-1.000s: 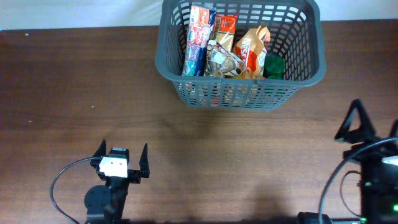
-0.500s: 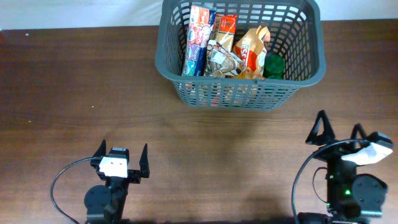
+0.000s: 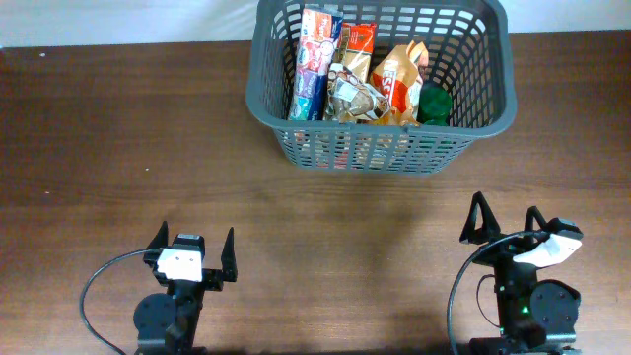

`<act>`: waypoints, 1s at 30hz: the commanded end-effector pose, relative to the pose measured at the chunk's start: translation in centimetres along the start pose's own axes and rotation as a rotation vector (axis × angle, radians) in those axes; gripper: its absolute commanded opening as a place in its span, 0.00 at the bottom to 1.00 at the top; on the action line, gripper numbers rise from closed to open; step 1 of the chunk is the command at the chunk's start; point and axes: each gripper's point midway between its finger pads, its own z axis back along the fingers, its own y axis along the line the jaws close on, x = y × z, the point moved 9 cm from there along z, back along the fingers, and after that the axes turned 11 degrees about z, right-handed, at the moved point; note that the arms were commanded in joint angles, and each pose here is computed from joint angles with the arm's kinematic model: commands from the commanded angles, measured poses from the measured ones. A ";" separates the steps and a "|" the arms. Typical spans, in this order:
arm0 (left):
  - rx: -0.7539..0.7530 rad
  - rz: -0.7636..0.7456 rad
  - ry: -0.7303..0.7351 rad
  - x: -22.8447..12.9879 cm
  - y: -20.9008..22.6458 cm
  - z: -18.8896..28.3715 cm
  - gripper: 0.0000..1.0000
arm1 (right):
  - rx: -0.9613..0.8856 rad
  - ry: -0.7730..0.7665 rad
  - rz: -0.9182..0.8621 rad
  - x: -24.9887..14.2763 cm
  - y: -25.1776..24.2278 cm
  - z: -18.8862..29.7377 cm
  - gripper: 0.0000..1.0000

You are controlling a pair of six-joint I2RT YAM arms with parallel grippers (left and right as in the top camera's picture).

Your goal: Pack container

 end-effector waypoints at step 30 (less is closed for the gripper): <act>0.016 0.007 -0.008 -0.1 0.2 0.0 0.99 | 0.020 0.073 0.106 -6.5 -0.8 -0.6 0.99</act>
